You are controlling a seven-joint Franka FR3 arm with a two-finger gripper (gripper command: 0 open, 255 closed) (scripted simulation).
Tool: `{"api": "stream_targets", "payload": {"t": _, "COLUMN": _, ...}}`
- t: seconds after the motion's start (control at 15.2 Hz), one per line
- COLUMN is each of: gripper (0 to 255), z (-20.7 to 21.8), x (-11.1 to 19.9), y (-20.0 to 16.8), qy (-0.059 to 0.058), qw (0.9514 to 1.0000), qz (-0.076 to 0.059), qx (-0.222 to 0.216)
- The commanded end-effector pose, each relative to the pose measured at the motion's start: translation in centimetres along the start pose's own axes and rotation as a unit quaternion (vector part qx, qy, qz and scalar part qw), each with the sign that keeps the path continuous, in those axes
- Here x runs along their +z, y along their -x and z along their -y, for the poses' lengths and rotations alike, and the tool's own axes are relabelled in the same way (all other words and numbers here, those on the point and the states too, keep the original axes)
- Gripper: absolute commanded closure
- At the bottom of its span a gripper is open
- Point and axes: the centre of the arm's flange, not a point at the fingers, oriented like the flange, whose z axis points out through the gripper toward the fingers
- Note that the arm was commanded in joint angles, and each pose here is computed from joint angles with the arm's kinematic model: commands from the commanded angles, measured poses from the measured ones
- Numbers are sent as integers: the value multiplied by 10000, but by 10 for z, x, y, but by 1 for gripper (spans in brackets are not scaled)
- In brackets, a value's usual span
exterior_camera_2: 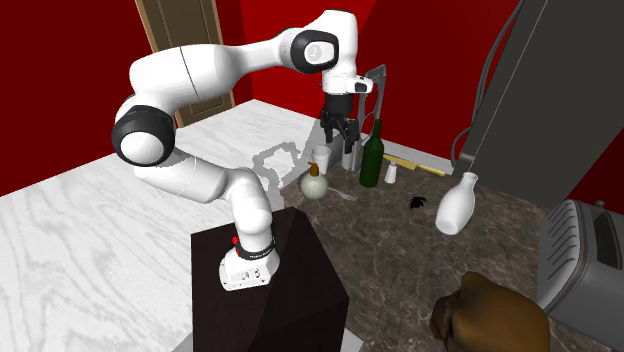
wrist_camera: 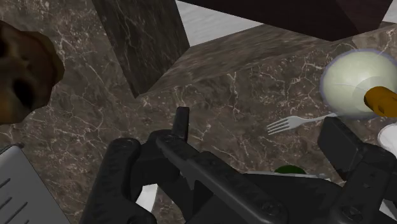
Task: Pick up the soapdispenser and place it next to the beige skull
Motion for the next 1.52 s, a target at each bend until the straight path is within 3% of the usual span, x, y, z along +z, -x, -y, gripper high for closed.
{"api": "stream_targets", "payload": {"t": 0.0, "gripper": 0, "z": 0, "x": 0, "y": 0, "qy": 0, "qw": 10000, "qz": 0, "qx": 0}}
{"api": "stream_targets", "payload": {"t": 1.45, "gripper": 0, "z": 233, "x": 165, "y": -42, "qy": -16, "qw": 9982, "qz": -198, "qx": -557}}
